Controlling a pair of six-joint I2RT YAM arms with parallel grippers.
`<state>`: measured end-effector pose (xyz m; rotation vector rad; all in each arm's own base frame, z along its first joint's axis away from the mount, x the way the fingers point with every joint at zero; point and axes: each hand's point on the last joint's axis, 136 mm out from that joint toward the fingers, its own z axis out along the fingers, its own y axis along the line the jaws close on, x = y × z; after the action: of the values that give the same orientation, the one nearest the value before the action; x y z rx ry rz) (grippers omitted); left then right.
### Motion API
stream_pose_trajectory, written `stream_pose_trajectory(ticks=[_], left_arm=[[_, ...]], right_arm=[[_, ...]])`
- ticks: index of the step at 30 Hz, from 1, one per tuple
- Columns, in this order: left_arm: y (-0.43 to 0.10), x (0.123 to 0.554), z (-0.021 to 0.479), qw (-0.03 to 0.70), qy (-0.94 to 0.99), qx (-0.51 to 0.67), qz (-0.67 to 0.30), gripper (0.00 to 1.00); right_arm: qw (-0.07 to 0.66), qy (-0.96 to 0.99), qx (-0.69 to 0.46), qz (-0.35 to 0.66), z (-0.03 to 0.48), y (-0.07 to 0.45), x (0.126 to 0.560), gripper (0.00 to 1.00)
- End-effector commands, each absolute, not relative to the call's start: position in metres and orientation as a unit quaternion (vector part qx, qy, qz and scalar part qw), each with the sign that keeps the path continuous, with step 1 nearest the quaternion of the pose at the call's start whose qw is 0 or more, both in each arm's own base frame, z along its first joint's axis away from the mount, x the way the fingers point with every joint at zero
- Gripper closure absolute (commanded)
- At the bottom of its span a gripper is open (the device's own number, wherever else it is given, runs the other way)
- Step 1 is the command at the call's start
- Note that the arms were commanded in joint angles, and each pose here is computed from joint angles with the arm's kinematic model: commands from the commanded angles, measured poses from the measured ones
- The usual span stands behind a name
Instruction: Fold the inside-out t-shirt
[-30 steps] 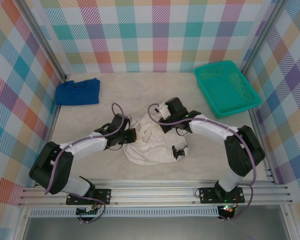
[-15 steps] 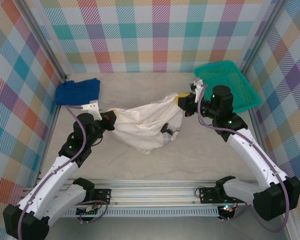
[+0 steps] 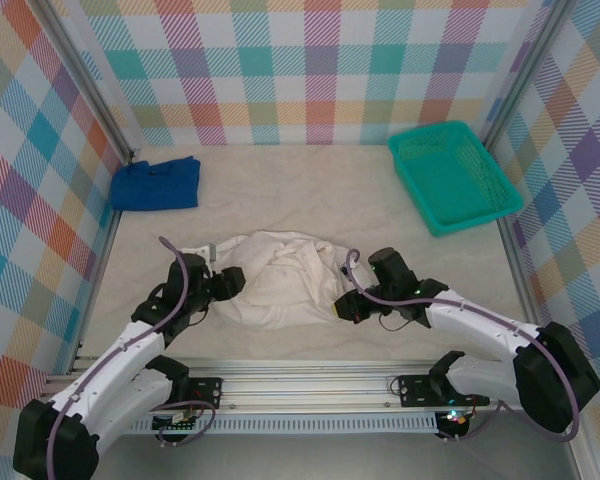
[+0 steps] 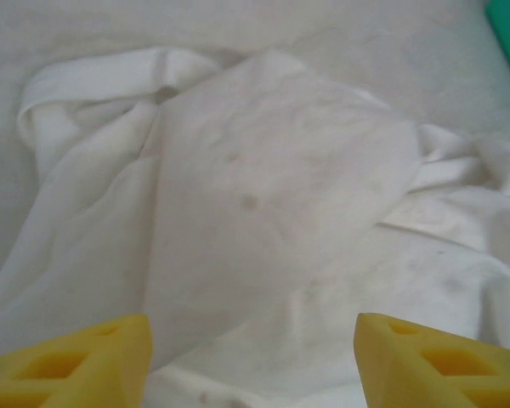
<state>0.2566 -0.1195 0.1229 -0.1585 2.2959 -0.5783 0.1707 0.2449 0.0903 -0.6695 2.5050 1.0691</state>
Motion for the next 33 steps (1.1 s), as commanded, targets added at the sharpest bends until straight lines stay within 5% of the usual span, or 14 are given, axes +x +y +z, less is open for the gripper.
stream_pose_trajectory(ticks=[1, 11, 18, 25, 33], left_arm=[[-0.162, 0.27, 0.154, 0.392, 0.877, 0.005, -0.277, 0.32], [-0.29, 0.285, 0.127, 0.288, 0.917, 0.152, -0.229, 0.29], [-0.295, 0.306, 0.1, 0.286, 0.935, 0.136, -0.157, 0.43], [-0.297, 0.265, 0.134, 0.304, 0.917, 0.166, -0.198, 0.3], [-0.34, 0.204, 0.095, 0.198, 0.93, 0.204, -0.235, 0.3]], right_arm=[[0.201, 0.882, -0.226, 0.361, 0.096, 0.242, 0.183, 0.82], [0.295, 0.869, -0.132, 0.375, 0.139, 0.208, 0.242, 0.47], [0.239, 0.883, -0.094, 0.394, 0.122, 0.21, 0.259, 0.49], [0.234, 0.905, -0.082, 0.347, 0.108, 0.194, 0.254, 0.49], [0.247, 0.913, -0.091, 0.313, 0.112, 0.181, 0.261, 0.48]])
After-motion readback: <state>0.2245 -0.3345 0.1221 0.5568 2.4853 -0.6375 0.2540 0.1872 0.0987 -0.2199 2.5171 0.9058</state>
